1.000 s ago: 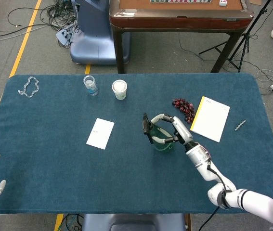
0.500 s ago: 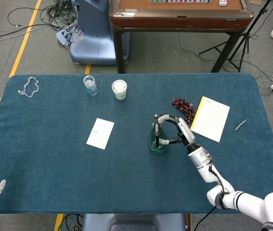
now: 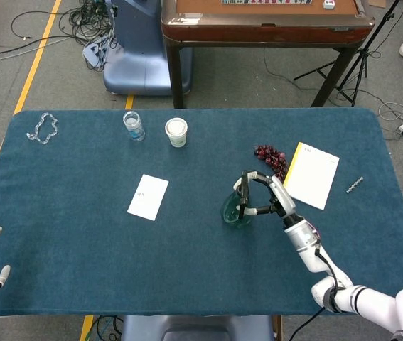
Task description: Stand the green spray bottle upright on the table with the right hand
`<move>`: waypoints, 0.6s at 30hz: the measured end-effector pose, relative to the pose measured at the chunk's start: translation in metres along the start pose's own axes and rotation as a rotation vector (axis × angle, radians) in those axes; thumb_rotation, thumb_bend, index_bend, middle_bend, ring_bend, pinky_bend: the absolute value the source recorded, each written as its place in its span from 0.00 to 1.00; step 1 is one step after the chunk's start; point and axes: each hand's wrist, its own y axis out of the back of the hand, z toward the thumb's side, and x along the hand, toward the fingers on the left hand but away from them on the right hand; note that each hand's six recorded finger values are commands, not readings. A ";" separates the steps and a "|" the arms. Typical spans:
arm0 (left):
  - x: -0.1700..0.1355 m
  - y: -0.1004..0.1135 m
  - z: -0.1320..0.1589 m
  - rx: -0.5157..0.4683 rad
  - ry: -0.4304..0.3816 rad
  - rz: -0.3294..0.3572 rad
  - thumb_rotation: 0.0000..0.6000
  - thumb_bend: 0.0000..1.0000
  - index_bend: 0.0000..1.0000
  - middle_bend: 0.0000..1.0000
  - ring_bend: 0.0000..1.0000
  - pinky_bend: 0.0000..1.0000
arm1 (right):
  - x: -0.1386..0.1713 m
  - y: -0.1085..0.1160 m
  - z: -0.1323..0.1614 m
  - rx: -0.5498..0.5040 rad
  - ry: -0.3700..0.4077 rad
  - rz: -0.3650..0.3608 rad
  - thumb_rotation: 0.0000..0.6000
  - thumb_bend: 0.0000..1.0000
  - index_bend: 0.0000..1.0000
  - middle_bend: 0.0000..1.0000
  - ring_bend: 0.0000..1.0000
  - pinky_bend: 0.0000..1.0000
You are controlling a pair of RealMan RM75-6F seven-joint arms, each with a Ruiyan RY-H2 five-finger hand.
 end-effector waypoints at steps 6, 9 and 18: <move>0.000 0.000 0.000 0.001 -0.001 0.002 1.00 0.36 0.11 0.00 0.00 0.00 | 0.004 0.000 -0.001 0.036 -0.010 0.027 1.00 0.01 0.31 0.25 0.17 0.15; 0.000 0.001 0.001 0.000 -0.003 0.003 1.00 0.36 0.11 0.00 0.00 0.00 | 0.005 0.002 0.000 0.054 -0.012 0.034 1.00 0.00 0.20 0.19 0.13 0.12; 0.001 0.001 0.001 -0.001 -0.004 0.003 1.00 0.36 0.11 0.00 0.00 0.00 | 0.009 0.008 0.004 0.098 -0.026 0.044 1.00 0.00 0.06 0.10 0.07 0.06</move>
